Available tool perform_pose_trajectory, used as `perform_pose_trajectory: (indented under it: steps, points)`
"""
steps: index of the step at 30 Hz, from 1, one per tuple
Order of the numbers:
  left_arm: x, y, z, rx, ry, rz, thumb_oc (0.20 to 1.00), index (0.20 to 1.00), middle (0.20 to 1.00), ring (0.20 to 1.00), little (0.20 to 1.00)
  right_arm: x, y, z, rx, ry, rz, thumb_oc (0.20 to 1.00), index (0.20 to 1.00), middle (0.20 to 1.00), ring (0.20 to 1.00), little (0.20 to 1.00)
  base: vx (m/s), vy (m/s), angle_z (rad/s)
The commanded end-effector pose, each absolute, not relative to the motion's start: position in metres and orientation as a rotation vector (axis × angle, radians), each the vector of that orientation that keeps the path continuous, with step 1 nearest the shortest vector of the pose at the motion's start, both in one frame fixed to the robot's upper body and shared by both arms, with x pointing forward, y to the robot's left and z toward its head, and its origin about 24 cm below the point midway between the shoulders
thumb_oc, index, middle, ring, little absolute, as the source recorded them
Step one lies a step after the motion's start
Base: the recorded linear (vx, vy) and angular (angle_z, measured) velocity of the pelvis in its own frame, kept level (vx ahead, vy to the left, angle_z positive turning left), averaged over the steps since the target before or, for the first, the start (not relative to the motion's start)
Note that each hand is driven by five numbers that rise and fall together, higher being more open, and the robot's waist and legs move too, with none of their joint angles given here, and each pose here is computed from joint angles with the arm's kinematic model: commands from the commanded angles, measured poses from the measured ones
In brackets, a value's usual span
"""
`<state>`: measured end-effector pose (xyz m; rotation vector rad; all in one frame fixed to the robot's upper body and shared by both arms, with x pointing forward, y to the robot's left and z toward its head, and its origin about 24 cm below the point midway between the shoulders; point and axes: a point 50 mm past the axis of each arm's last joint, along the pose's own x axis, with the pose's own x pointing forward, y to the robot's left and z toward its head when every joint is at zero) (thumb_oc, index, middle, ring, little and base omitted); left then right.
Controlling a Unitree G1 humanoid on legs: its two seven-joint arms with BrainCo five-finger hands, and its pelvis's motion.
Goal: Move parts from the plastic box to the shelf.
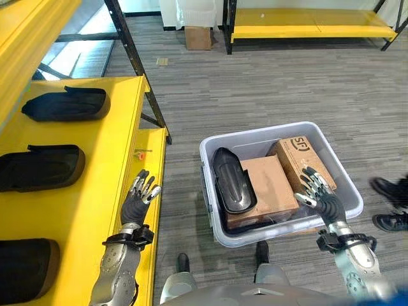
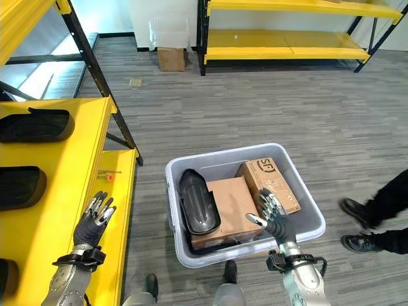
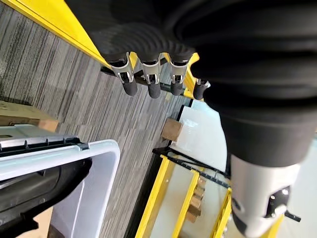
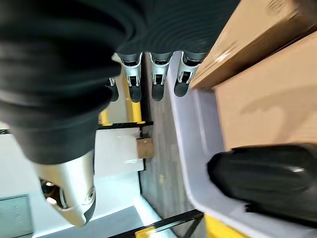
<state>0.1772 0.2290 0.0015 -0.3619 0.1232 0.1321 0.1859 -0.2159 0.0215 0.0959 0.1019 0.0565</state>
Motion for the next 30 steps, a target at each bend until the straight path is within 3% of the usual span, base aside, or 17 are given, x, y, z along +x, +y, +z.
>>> perform_pose_trajectory:
  steps: [1, 18, 30]
  points:
    - [0.186, 0.223, 0.028, -0.323, -0.004, 0.049, 1.0, 1.0, 1.0, 1.0, 1.0, 0.198, -0.227, 0.05, 0.026, -0.032, 0.064, 1.0, 1.0, 1.0, 1.0, 1.0, 0.04, 0.047, -0.04]
    - [0.219, 0.21, 0.076, -0.214, -0.204, -0.05, 1.0, 1.0, 1.0, 1.0, 1.0, 0.209, -0.224, 0.076, 0.02, -0.143, 0.08, 1.0, 1.0, 1.0, 1.0, 1.0, -0.04, -0.038, -0.03]
    - [0.255, 0.18, 0.116, -0.193, -0.392, -0.097, 1.0, 1.0, 1.0, 1.0, 1.0, 0.225, -0.204, 0.1, -0.006, -0.278, 0.091, 1.0, 1.0, 1.0, 1.0, 1.0, -0.04, -0.072, -0.13]
